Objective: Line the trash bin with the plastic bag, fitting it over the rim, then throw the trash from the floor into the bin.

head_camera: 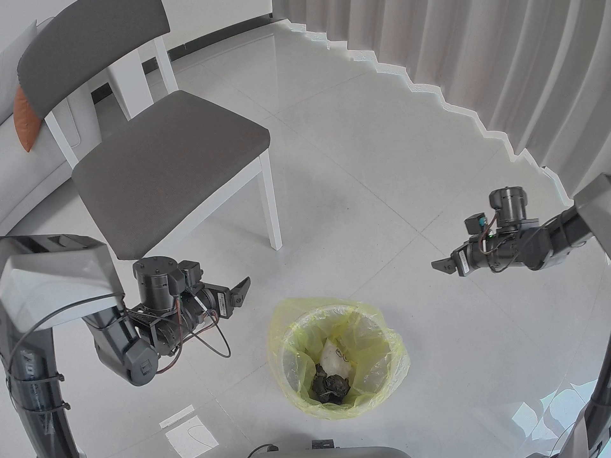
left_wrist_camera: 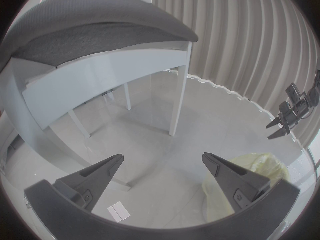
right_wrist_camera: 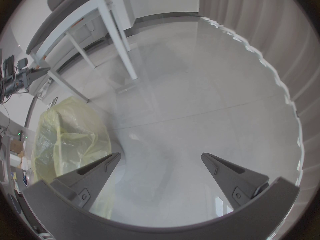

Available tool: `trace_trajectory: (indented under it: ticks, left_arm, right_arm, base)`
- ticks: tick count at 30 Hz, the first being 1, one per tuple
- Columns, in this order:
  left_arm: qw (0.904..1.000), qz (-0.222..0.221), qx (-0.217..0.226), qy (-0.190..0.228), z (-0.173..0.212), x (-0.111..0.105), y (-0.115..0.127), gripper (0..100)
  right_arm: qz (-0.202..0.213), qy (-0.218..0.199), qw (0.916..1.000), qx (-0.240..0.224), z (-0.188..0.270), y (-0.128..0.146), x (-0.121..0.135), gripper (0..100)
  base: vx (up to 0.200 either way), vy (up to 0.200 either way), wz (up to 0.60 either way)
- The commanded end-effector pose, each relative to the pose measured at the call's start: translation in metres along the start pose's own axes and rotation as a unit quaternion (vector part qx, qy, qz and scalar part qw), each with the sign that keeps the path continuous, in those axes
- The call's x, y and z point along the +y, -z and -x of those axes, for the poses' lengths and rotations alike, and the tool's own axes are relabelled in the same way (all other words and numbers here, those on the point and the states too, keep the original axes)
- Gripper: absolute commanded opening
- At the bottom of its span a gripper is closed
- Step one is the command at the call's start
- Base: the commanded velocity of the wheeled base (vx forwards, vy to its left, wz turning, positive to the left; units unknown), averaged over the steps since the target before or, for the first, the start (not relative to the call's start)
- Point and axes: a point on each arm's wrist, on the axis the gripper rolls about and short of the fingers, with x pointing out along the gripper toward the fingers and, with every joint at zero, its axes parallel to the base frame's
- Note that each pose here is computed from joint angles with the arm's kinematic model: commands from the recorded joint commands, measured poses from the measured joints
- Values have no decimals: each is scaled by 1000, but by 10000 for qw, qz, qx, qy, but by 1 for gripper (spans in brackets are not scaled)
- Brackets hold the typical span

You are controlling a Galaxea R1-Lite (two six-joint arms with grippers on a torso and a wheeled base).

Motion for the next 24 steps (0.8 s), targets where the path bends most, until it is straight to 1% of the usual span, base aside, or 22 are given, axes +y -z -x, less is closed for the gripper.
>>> trace_trajectory:
  ticks: [1,3,4,5,7,9,10,11,13,15,17,18,19,20,21,22,23,24]
  left_arm:
    - [9951,-66,-413,892,86,-26,-51,100]
    - [9943,-73,-494,942,108,-26,-55,100]
    - [9943,-73,-494,942,108,-26,-55,100]
    - [9933,-92,-608,978,134,-25,-60,100]
    - [9925,-93,-740,963,162,-21,-62,100]
    - [9919,-89,-866,925,188,-17,-64,100]
    - [9917,-86,-897,919,194,-16,-64,100]
    - [9915,-75,-961,871,214,-12,-65,100]
    - [9919,-48,-1004,776,238,-6,-64,100]
    - [9918,-15,-1095,654,266,0,-61,100]
    - [9913,2,-1192,561,291,3,-55,100]
    - [9913,13,-1238,441,303,6,-51,100]
    - [9914,25,-1278,267,310,9,-47,100]
    - [9914,25,-1278,267,310,9,-47,100]
    - [9897,61,-1429,0,325,12,-41,100]
    - [9869,94,-1609,-118,338,12,-36,100]
    - [9855,109,-1685,-142,345,11,-31,100]
    - [9851,102,-1708,-149,351,10,-26,100]
  right_arm:
    - [-230,498,9917,-1165,140,-7,15,100]
    - [-310,580,9884,-1367,164,3,26,100]
    - [-310,580,9884,-1367,164,3,26,100]
    - [-359,690,9835,-1631,190,16,40,100]
    - [-426,777,9789,-1844,214,34,52,100]
    - [-498,796,9728,-2116,238,51,63,100]
    - [-521,784,9716,-2172,242,55,66,100]
    - [-567,751,9665,-2390,260,70,74,100]
    - [-571,753,9598,-2644,281,88,84,100]
    - [-546,830,9508,-2935,300,106,91,100]
    - [-549,933,9440,-3118,313,124,97,100]
    - [-572,1017,9399,-3208,320,132,100,100]
    - [-604,1099,9377,-3240,325,139,102,100]
    - [-604,1099,9377,-3240,325,139,102,100]
    - [-698,1215,9343,-3278,333,152,106,100]
    - [-802,1272,9307,-3334,340,162,111,100]
    - [-872,1275,9280,-3390,345,169,115,100]
    - [-922,1217,9271,-3423,349,176,119,100]
  base:
    - [0,0,0]
    - [0,0,0]
    - [0,0,0]
    - [0,0,0]
    - [0,0,0]
    - [0,0,0]
    - [0,0,0]
    - [0,0,0]
    - [0,0,0]
    - [0,0,0]
    - [0,0,0]
    - [0,0,0]
    - [0,0,0]
    - [0,0,0]
    - [0,0,0]
    - [0,0,0]
    - [0,0,0]
    - [0,0,0]
